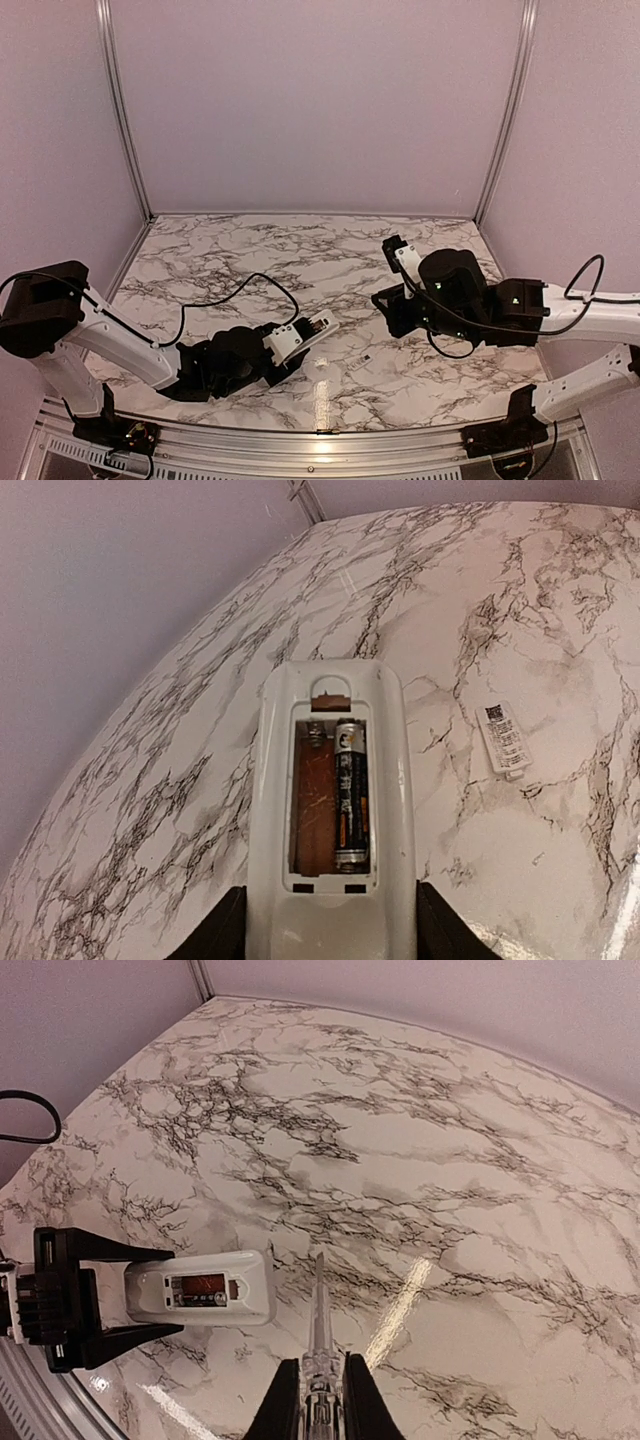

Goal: Unload the batteries from the remote control

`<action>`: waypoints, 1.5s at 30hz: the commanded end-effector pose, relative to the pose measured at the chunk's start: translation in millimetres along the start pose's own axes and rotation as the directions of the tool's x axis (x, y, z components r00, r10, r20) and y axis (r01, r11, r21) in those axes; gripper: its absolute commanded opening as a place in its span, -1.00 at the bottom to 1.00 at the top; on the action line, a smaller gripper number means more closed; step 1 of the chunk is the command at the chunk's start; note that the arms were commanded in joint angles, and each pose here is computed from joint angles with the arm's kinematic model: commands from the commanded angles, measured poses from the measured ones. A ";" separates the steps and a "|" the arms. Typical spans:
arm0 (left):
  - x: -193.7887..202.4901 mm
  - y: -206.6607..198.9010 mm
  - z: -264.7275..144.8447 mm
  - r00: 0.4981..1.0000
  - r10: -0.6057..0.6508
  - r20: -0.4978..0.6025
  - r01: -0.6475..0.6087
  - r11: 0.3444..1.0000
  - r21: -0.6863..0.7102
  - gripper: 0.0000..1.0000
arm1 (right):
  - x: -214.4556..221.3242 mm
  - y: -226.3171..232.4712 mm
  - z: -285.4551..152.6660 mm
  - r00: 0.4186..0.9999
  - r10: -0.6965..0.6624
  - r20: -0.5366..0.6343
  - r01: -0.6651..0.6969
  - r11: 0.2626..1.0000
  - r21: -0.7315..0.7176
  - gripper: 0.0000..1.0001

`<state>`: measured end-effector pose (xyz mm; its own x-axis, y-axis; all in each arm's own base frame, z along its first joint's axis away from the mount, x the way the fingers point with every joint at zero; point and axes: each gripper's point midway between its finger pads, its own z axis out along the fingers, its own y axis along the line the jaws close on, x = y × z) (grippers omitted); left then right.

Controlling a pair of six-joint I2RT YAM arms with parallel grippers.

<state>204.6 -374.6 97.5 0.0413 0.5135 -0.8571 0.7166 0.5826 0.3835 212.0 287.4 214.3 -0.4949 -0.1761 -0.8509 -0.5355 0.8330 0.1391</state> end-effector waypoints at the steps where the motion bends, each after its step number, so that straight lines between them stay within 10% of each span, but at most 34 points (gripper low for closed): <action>1: 14.7 -15.0 9.6 0.998 0.009 -0.065 -0.003 0.996 0.084 -1.00 | 0.0 -14.1 -5.9 1.000 0.012 0.011 -0.012 0.999 0.042 -1.00; 20: 14.1 0.2 17.7 0.998 -0.035 -0.047 0.037 0.998 0.041 -1.00 | -28.2 -19.5 -15.3 0.977 -0.119 0.176 0.120 0.993 0.008 -1.00; 45: 17.1 39.8 13.6 0.999 -0.028 -0.034 0.022 0.985 -0.169 -1.00 | -22.5 13.0 -17.0 0.970 -0.233 -0.070 0.219 0.962 -0.164 -1.00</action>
<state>229.3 -361.3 76.3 0.0229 0.5441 -0.8387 0.6699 0.6144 0.4168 216.5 286.8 246.5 -0.3834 -0.3560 -0.8522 -0.6830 0.7304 0.0022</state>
